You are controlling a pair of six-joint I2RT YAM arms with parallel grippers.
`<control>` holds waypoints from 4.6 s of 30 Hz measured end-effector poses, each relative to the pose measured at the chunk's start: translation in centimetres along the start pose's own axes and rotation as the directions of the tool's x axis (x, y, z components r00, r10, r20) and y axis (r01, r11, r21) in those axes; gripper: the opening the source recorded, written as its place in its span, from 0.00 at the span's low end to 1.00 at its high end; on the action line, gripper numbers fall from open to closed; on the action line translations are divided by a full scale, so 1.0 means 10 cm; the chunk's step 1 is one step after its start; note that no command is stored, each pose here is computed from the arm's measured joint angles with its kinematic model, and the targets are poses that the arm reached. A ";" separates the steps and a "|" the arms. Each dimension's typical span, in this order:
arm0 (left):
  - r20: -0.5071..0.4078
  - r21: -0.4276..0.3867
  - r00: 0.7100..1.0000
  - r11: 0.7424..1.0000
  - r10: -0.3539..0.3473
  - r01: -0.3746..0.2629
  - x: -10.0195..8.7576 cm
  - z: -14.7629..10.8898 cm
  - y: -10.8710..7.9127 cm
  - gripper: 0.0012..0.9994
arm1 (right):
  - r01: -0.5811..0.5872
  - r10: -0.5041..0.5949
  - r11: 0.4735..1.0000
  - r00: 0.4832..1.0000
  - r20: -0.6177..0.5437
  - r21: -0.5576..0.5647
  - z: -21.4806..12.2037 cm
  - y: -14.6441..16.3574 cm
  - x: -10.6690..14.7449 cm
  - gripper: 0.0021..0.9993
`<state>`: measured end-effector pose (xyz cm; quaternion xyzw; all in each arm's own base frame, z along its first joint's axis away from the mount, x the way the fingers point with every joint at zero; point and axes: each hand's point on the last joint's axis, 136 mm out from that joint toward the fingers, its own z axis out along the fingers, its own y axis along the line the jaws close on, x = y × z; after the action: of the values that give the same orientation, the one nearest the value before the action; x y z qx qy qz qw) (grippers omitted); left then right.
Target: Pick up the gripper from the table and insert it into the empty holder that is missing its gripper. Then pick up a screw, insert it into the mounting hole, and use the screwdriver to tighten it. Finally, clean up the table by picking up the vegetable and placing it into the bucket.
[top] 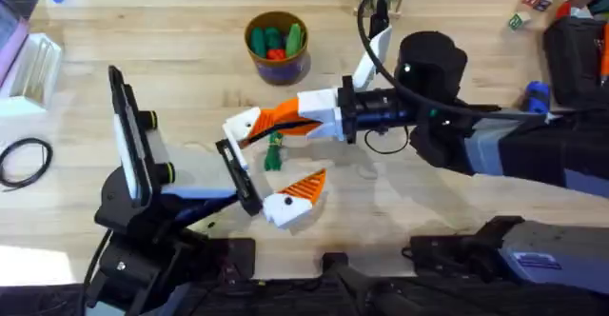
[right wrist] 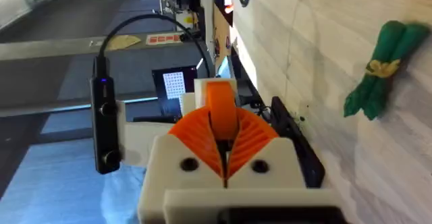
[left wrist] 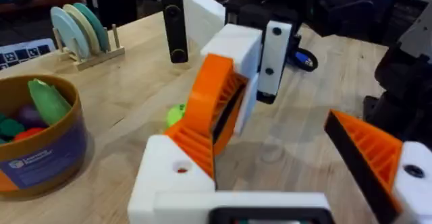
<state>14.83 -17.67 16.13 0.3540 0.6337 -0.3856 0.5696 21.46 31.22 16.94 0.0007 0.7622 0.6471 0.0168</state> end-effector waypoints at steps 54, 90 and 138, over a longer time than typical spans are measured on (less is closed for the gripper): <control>-0.007 0.143 1.000 0.989 0.021 -0.020 0.02 -0.01 -0.26 0.99 | 0.165 -0.213 0.869 0.976 0.051 0.466 -0.93 -0.49 -0.19 0.86; -0.007 0.144 1.000 0.989 0.021 -0.020 0.02 -0.01 -0.26 0.99 | 0.389 -0.423 0.193 0.862 -0.281 0.901 -1.13 -1.32 -0.60 0.37; -0.007 0.144 1.000 0.989 0.021 -0.020 0.02 -0.01 -0.26 0.99 | 0.682 -0.574 0.093 0.632 -0.521 0.725 -0.78 0.52 -0.53 0.01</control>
<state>12.48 -18.79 16.14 0.4022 0.6030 -0.4229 0.5439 26.47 24.26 23.51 -0.3489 0.9008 0.0726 0.2481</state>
